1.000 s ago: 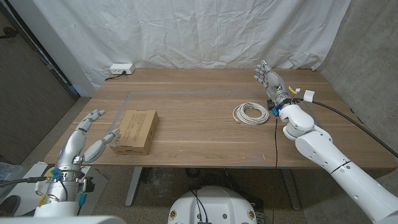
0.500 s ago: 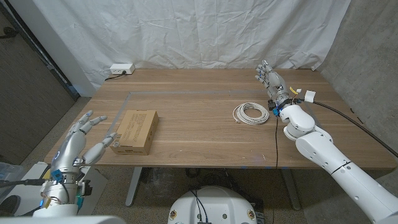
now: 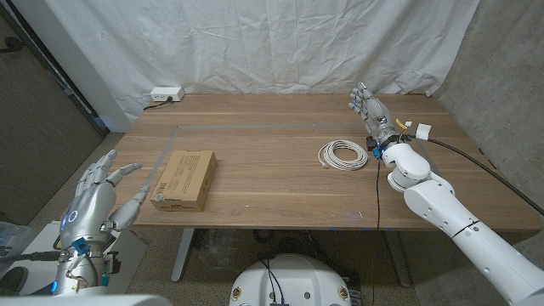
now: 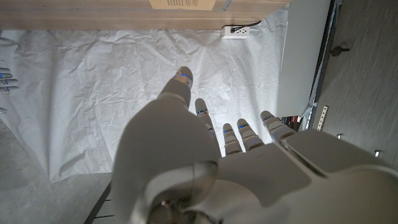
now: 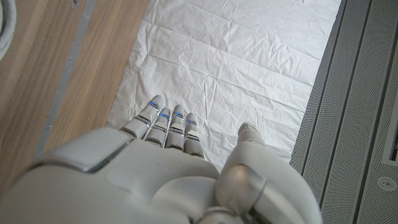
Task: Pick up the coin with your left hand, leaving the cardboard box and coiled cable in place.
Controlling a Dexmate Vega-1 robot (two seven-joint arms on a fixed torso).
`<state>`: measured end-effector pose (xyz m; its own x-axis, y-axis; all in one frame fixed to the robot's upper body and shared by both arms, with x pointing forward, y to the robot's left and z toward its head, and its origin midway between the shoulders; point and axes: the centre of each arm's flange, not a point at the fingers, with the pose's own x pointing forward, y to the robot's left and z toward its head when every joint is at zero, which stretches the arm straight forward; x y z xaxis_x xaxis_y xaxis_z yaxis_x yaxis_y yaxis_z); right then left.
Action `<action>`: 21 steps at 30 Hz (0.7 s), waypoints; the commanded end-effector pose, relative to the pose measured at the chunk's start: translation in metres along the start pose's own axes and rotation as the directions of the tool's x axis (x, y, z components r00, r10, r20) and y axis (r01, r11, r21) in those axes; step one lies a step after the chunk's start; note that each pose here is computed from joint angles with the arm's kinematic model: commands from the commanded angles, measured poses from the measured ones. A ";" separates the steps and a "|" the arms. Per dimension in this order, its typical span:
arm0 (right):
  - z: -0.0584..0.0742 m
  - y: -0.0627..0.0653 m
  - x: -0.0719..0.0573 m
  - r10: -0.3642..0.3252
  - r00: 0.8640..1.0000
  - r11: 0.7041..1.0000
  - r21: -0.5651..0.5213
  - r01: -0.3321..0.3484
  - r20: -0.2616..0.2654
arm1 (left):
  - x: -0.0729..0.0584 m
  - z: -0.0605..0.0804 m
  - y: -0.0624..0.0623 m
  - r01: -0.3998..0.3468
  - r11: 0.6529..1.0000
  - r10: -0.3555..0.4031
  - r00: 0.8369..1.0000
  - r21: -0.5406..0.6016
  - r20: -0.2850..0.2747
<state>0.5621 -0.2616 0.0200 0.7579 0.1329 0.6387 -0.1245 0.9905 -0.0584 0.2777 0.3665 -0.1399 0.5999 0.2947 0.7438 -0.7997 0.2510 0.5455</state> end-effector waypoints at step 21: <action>-0.005 -0.005 0.010 0.015 1.000 1.000 0.014 -0.015 -0.007 | -0.019 0.019 -0.009 -0.064 0.897 0.048 0.998 0.438 0.046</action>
<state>0.5703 -0.2636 0.0214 0.7639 0.1415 0.6297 -0.1343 0.9892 -0.0594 0.2697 0.3503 -0.1424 0.5607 0.2842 0.7777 -0.7992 -0.0598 0.5981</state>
